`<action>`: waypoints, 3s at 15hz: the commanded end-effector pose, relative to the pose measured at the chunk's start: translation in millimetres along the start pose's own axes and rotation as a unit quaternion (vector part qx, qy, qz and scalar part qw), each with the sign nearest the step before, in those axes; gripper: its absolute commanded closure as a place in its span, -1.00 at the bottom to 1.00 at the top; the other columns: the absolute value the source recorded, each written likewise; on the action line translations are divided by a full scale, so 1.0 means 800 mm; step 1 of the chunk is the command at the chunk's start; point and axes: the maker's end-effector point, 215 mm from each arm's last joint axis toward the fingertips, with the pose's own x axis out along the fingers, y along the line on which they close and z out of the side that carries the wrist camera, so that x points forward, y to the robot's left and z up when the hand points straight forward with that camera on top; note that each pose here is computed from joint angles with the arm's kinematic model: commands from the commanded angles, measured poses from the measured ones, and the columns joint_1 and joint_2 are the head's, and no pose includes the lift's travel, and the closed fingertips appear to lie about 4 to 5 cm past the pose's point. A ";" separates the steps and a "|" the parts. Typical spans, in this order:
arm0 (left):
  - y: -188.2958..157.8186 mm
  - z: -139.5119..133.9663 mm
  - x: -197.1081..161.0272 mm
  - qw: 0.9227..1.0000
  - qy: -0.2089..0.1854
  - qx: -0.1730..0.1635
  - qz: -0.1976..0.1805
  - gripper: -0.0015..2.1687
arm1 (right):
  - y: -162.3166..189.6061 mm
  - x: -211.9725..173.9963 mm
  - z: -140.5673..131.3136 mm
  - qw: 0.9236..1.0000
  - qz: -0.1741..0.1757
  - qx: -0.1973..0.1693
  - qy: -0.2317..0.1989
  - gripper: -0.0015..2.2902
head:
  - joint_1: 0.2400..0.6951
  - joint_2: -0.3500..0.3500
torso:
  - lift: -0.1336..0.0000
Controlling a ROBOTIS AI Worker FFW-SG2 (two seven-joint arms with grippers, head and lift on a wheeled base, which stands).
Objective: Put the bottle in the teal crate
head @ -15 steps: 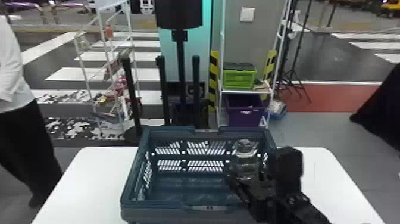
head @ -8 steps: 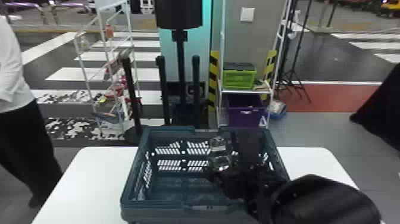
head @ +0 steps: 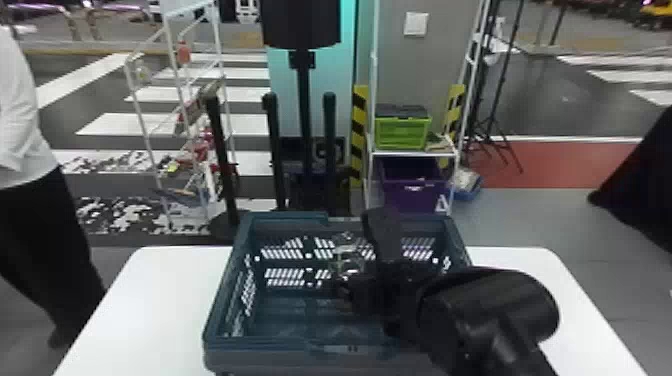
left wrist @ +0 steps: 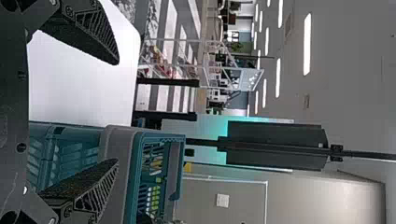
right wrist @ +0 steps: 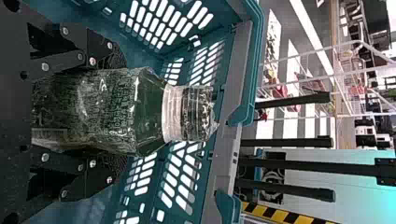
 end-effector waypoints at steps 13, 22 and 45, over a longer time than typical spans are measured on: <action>0.002 0.002 -0.002 1.000 -0.001 -0.002 0.002 -0.87 | -0.021 0.042 -0.032 0.999 -0.003 0.015 0.030 0.01 | 0.14 0.00 | 1.00; 0.007 0.014 -0.009 1.000 -0.015 -0.010 0.004 -0.87 | -0.007 0.026 -0.001 1.000 0.001 0.004 0.006 -0.99 | 0.14 0.00 | 1.00; 0.005 0.010 0.001 1.000 -0.009 -0.002 0.004 -0.87 | -0.098 -0.305 -0.106 0.937 -0.119 0.040 -0.327 -0.99 | 0.14 0.00 | 1.00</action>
